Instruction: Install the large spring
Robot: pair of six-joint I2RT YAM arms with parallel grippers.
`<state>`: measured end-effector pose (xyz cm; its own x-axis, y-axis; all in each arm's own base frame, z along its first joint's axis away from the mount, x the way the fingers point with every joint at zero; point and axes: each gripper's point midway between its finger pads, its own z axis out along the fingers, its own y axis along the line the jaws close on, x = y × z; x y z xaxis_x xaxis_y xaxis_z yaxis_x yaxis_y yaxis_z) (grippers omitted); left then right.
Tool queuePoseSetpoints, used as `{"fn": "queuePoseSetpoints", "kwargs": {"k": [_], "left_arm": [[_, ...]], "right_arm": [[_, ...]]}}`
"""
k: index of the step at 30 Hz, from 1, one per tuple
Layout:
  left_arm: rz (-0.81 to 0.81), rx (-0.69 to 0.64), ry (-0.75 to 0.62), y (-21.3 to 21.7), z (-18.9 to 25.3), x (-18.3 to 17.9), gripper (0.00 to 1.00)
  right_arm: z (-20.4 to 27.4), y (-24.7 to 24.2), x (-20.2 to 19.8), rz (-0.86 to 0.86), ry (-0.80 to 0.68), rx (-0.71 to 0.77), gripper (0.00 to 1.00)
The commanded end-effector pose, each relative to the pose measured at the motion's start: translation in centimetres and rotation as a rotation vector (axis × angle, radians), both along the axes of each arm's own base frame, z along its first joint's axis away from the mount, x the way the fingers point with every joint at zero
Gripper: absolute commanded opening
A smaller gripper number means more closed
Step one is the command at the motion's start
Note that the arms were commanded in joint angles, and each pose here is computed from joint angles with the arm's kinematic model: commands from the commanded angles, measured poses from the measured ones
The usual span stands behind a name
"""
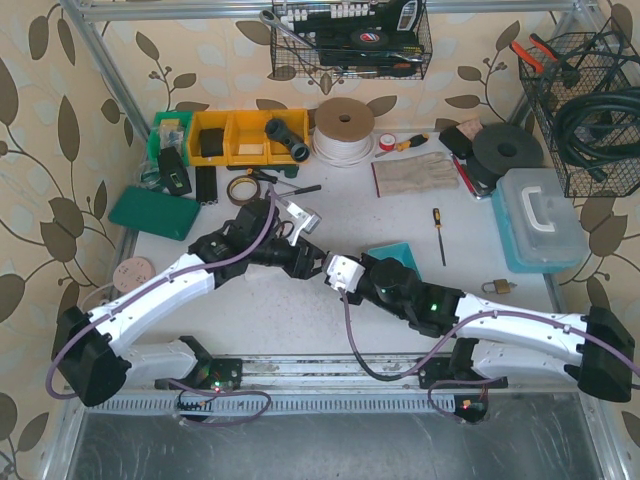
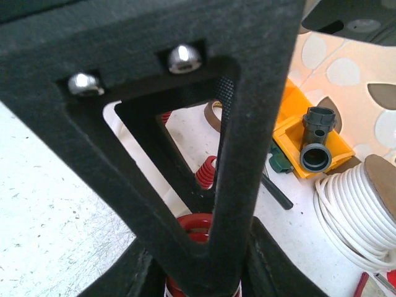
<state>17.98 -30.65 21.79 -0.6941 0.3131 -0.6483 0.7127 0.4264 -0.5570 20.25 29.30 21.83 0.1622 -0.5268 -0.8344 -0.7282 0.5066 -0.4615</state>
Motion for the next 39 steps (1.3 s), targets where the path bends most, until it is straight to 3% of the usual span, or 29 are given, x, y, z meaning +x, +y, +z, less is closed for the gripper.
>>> {"fn": "queuePoseSetpoints", "kwargs": {"k": [1, 9, 13, 17, 20, 24, 27, 33, 39], "left_arm": [[-0.03, -0.056, -0.005, -1.1, 2.1, -0.1, 0.56], [-0.031, -0.052, 0.028, -1.3, 1.7, -0.2, 0.45], [-0.022, -0.025, 0.044, -1.1, 1.1, -0.2, 0.31], [-0.015, -0.001, 0.058, -1.1, 0.7, 0.0, 0.1], [-0.003, 0.019, 0.057, -0.9, 0.8, 0.2, 0.01], [0.03, 0.046, 0.047, -0.4, 0.8, 0.6, 0.0], [0.056, 0.061, 0.04, -0.2, 1.0, 1.0, 0.0], [0.101, 0.108, 0.025, 0.5, 1.3, 1.7, 0.0], [0.163, 0.182, -0.013, 2.3, 1.4, 2.8, 0.0]], "right_arm": [[2.4, 0.9, 0.2, 0.001, -0.042, 0.067, 0.0], [2.1, 0.8, 0.5, -0.021, -0.046, 0.054, 0.0], [2.0, 0.6, 0.8, -0.04, -0.047, 0.051, 0.0], [1.3, 0.7, 0.9, -0.043, -0.033, 0.031, 0.0], [1.0, 0.6, 0.9, -0.047, -0.028, 0.023, 0.06], [0.9, 0.2, 1.2, -0.077, -0.028, 0.015, 0.24], [0.7, -0.2, 1.3, -0.096, -0.027, 0.005, 0.49], [0.2, -0.9, 1.0, -0.102, -0.014, 0.014, 0.84], [1.9, -2.6, 1.0, -0.159, 0.011, 0.074, 0.96]]}}
